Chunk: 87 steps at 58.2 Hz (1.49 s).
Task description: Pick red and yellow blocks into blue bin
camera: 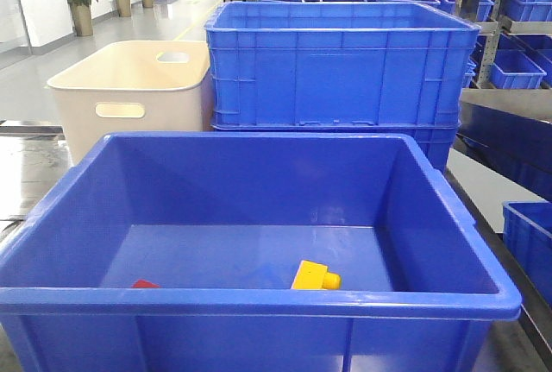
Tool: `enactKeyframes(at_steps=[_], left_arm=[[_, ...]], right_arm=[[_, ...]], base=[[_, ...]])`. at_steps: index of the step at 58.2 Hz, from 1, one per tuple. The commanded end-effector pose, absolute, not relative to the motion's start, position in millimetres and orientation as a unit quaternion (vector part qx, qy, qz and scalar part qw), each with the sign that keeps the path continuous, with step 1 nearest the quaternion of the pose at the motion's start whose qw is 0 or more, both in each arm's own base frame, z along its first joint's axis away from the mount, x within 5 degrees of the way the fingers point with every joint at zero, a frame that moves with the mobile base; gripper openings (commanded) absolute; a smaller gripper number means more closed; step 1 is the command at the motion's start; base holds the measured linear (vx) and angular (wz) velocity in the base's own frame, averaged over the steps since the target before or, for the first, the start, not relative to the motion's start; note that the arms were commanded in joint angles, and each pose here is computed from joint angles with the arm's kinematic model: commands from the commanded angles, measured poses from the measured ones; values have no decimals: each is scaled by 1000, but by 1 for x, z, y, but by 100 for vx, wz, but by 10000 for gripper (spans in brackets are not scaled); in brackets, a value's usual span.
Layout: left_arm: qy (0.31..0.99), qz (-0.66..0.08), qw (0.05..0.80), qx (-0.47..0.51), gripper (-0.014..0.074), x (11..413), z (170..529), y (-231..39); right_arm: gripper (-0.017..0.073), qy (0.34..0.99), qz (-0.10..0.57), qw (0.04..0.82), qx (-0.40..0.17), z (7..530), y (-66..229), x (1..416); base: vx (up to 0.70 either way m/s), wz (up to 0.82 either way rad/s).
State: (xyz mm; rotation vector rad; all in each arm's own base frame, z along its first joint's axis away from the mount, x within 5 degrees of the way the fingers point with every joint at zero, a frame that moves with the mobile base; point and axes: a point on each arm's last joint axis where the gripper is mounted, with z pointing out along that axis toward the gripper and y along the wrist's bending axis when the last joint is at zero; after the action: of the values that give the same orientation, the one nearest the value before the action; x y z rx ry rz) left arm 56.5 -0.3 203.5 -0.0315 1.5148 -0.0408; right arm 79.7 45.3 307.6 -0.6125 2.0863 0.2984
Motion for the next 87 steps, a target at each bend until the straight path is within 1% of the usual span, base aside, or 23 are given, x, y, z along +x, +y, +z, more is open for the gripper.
enactKeyframes(at_steps=[1, 4, 10, 15, 21, 27, 32, 43, 48, 71, 80, 87], left_arm=[[642, -27, 766, -21, 6, 53, 218, 0], [642, -27, 766, -21, 6, 53, 218, 0], [642, -27, 766, -21, 6, 53, 218, 0], [642, -27, 766, -21, 6, 53, 218, 0], [642, -27, 766, -21, 6, 53, 218, 0], [642, -27, 766, -21, 6, 53, 218, 0], [642, -27, 766, -21, 6, 53, 218, 0], [642, -27, 766, -21, 6, 53, 218, 0], [642, -27, 766, -21, 6, 53, 218, 0], [642, -27, 766, -21, 6, 53, 218, 0], [642, -27, 766, -21, 6, 53, 218, 0], [642, -27, 766, -21, 6, 53, 218, 0]], right_arm=[[-10, 820, 118, 511, -229, 321, 42, 80], [-10, 815, 105, 528, -216, 318, 38, 79], [-10, 797, 78, 575, -166, 305, 28, 78], [-10, 770, 41, 624, -122, 287, 18, 75], [-10, 744, 5, 664, -74, 259, 8, 70], [-10, 713, -26, 699, -39, 240, 2, 64], [-10, 695, -44, 717, -21, 227, -2, 61], [-10, 673, -52, 738, -13, 207, -3, 56], [-10, 678, -50, 733, -12, 202, -3, 56], [-10, 678, -49, 733, -13, 202, -3, 56], [-10, 677, -32, 735, 2, 203, -3, 56], [-10, 676, -38, 736, -5, 203, -3, 56]], base=[[0, 0], [0, 0], [0, 0], [0, 0], [0, 0], [0, 0], [0, 0], [0, 0], [0, 0], [0, 0], [0, 0], [0, 0]])
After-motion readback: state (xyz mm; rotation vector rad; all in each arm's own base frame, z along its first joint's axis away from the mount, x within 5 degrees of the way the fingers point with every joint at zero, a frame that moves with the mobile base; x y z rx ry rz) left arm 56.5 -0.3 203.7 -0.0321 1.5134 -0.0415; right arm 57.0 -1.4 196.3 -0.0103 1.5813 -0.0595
